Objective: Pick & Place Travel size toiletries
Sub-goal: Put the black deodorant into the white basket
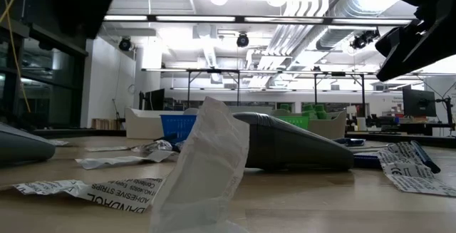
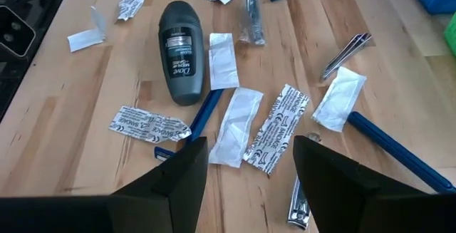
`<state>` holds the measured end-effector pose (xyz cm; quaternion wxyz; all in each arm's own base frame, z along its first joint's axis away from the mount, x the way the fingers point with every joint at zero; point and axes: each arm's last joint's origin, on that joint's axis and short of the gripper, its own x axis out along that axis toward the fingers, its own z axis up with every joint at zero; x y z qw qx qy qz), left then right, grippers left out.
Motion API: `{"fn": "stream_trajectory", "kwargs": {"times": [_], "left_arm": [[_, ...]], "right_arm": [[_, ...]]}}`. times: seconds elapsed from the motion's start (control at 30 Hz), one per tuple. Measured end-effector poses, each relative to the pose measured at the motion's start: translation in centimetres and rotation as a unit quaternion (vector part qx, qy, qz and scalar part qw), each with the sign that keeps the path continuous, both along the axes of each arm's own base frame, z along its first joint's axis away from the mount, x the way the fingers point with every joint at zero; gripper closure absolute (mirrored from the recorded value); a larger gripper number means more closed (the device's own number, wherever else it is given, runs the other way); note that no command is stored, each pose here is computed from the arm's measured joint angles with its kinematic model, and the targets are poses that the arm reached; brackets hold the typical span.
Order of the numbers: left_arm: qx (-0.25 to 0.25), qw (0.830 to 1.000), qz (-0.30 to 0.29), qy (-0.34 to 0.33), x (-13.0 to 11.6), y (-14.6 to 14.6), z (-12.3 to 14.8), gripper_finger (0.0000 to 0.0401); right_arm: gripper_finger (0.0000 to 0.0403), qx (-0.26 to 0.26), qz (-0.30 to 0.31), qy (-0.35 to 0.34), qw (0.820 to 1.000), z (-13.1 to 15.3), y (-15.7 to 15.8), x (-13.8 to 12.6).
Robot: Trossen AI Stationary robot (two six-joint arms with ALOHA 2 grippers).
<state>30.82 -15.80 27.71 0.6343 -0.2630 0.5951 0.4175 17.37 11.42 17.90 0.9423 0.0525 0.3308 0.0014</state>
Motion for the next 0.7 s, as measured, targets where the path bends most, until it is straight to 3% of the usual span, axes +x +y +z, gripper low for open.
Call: {"fn": "stream_trajectory", "kwargs": {"times": [0.23, 0.33, 0.5, 0.7], "left_arm": [[-0.059, 0.998, 0.017, 0.007, 0.3, -0.4, -1.9, 0.0164], [-0.057, 0.998, 0.03, 0.018, 0.1, -0.3, -2.7, 0.0161], [-0.052, 0.996, 0.058, 0.034, -0.4, -0.1, -5.1, 0.0129], [-0.115, 0.992, 0.059, -0.005, 0.2, -0.7, -7.8, 0.0101]], "right_arm": [[0.0202, 0.013, -0.002, 0.004, 1.0, 0.0, 0.0, 0.0], [0.0202, 0.017, 0.0, 0.006, 1.0, 0.0, 0.1, 0.0], [0.0202, 0.02, 0.001, 0.007, 1.0, 0.0, 0.1, 0.0], [0.0202, 0.023, 0.004, 0.009, 1.0, 0.0, 0.1, 0.0]]}}
